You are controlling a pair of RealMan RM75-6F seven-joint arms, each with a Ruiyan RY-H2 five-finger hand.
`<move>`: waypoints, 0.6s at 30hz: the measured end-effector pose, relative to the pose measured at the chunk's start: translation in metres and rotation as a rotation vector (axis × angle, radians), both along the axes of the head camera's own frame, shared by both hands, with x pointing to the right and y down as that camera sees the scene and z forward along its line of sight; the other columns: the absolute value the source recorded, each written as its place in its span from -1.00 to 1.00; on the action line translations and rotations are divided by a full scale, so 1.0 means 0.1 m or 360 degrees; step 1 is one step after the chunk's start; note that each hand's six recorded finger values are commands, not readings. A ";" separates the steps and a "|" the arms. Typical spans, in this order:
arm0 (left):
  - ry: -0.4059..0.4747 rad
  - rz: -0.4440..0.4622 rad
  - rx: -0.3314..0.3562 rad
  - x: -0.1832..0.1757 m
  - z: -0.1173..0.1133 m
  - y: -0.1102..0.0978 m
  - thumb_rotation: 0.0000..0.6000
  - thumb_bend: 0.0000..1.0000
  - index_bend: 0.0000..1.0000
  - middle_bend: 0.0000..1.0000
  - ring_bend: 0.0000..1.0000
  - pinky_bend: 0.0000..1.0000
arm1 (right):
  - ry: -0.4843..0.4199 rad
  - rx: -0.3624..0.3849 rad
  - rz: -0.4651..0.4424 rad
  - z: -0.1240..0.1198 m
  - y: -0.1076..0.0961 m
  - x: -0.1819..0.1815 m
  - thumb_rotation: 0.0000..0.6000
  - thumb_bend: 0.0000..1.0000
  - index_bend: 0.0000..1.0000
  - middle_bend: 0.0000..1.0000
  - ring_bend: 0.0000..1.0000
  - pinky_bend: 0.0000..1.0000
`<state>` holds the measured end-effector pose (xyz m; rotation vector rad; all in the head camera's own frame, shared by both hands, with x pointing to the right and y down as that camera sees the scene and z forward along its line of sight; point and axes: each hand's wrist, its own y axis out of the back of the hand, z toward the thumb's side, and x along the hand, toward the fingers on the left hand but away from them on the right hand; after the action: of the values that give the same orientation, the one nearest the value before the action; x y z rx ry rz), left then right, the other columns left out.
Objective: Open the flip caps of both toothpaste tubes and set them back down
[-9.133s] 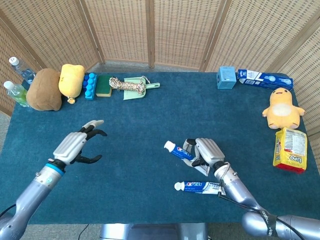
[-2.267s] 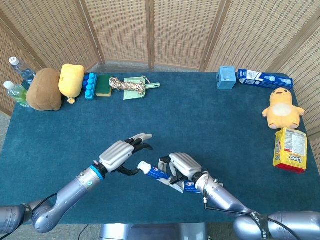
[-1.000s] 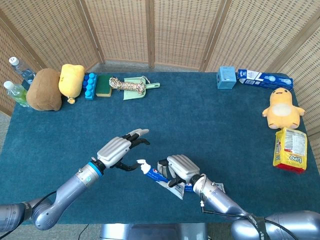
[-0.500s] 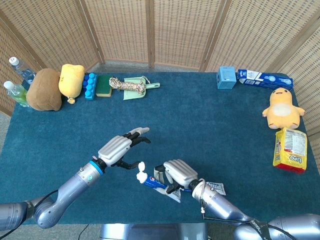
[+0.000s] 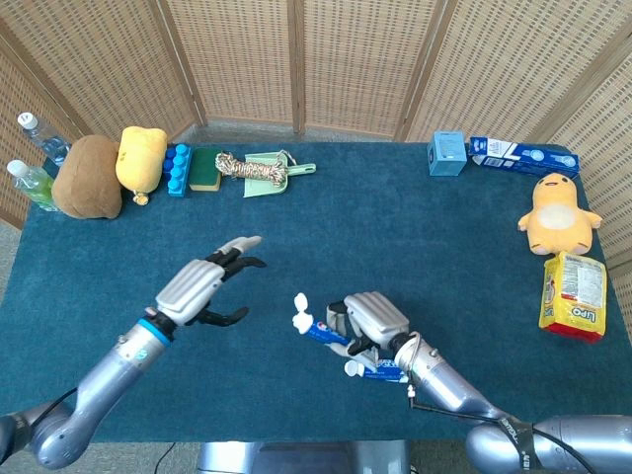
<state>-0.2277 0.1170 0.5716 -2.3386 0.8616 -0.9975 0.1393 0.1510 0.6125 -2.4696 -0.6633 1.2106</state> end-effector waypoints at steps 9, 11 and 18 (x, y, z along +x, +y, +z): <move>-0.0151 -0.0216 0.0079 -0.78 -0.23 0.13 1.00 -0.41 -0.61 -0.94 -1.00 -0.58 | 0.0241 0.0143 -0.0046 0.19 -0.21 0.34 1.00 -0.10 0.90 0.49 0.36 0.41; -0.0192 -0.0284 0.0090 -0.99 -0.29 0.20 1.00 -0.41 -0.61 -0.94 -1.00 -0.58 | 0.0296 0.0163 -0.0055 0.24 -0.24 0.41 1.00 -0.10 0.90 0.49 0.35 0.40; -0.0296 -0.0515 0.0068 -1.59 -0.37 0.47 1.00 -0.41 -0.61 -0.94 -1.00 -0.58 | 0.0461 0.0224 -0.0117 0.42 -0.29 0.58 1.00 -0.12 0.83 0.45 0.22 0.18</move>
<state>-0.3863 0.1637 0.5351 -2.0702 1.1954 -1.2886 0.1971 0.1217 0.6541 -2.1289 -0.5518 1.4049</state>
